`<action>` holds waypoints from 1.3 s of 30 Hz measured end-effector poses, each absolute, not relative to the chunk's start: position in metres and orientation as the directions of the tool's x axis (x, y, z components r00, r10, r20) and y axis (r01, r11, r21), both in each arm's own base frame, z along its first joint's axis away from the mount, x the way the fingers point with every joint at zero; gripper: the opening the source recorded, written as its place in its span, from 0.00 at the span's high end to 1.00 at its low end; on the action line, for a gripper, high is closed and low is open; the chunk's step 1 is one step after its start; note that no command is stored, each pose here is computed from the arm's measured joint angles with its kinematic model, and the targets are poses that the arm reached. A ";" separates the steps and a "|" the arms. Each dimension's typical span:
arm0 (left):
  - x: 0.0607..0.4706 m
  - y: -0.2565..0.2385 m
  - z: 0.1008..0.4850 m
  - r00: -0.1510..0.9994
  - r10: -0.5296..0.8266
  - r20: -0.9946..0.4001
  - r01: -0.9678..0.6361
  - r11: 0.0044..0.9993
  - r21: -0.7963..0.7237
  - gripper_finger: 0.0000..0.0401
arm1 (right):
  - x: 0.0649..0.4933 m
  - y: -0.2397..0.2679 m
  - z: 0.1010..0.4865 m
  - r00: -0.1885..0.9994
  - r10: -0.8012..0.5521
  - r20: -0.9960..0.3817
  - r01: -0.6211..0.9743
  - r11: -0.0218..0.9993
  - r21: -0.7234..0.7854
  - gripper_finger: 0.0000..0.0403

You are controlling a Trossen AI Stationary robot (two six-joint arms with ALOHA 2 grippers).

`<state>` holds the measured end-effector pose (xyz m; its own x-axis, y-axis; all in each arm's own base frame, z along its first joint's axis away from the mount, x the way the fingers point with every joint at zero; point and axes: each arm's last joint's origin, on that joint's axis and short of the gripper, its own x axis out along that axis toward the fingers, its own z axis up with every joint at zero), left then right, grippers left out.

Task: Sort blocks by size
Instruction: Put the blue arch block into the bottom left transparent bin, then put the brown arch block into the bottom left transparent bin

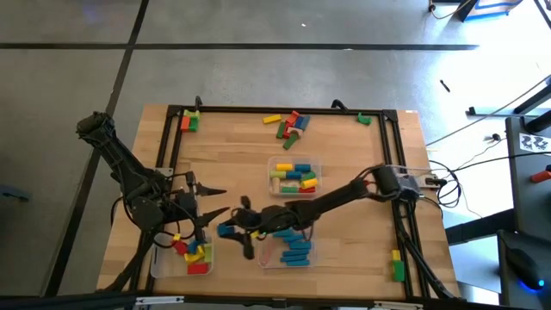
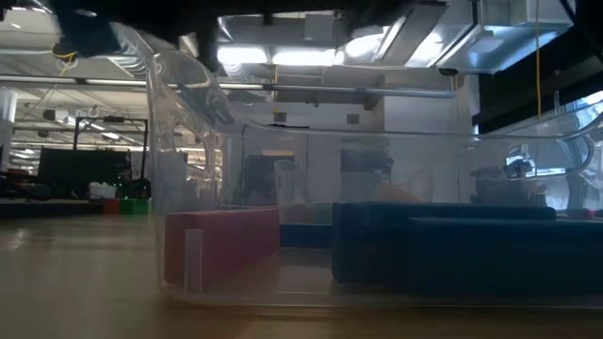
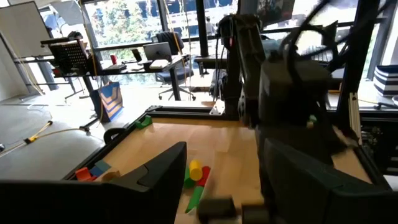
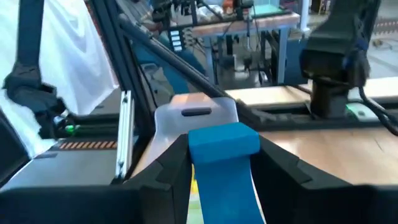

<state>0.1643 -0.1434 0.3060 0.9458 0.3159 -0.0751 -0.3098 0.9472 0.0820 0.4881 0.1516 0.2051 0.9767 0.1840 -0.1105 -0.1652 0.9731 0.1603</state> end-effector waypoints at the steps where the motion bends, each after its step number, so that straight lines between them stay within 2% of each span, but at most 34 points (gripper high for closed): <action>1: 0.164 -0.143 0.306 0.946 0.317 -0.075 -0.311 0.947 0.081 0.48 | 0.496 0.154 0.203 0.977 0.185 -0.102 -0.168 0.973 0.156 0.66; 9: 0.165 -0.143 0.306 0.945 0.319 -0.075 -0.313 0.946 0.080 0.48 | 0.540 0.168 0.189 0.977 0.212 -0.015 -0.208 0.968 0.140 0.66; 16: 0.165 -0.143 0.306 0.945 0.319 -0.075 -0.313 0.946 0.081 0.48 | 0.560 0.175 0.178 0.975 0.220 0.025 -0.221 0.964 0.147 0.66; 21: 0.165 -0.143 0.306 0.945 0.319 -0.075 -0.313 0.946 0.084 0.48 | 0.567 0.177 0.172 0.975 0.220 0.041 -0.224 0.963 0.150 0.58; 29: 0.165 -0.143 0.306 0.945 0.320 -0.075 -0.313 0.946 0.086 0.48 | 0.567 0.178 0.163 0.973 0.220 -0.065 -0.210 0.968 0.136 0.38; 39: 0.163 -0.144 0.306 0.947 0.310 -0.077 -0.303 0.949 0.090 0.48 | 0.550 0.175 0.201 0.923 0.253 -0.289 -0.256 0.966 0.030 0.34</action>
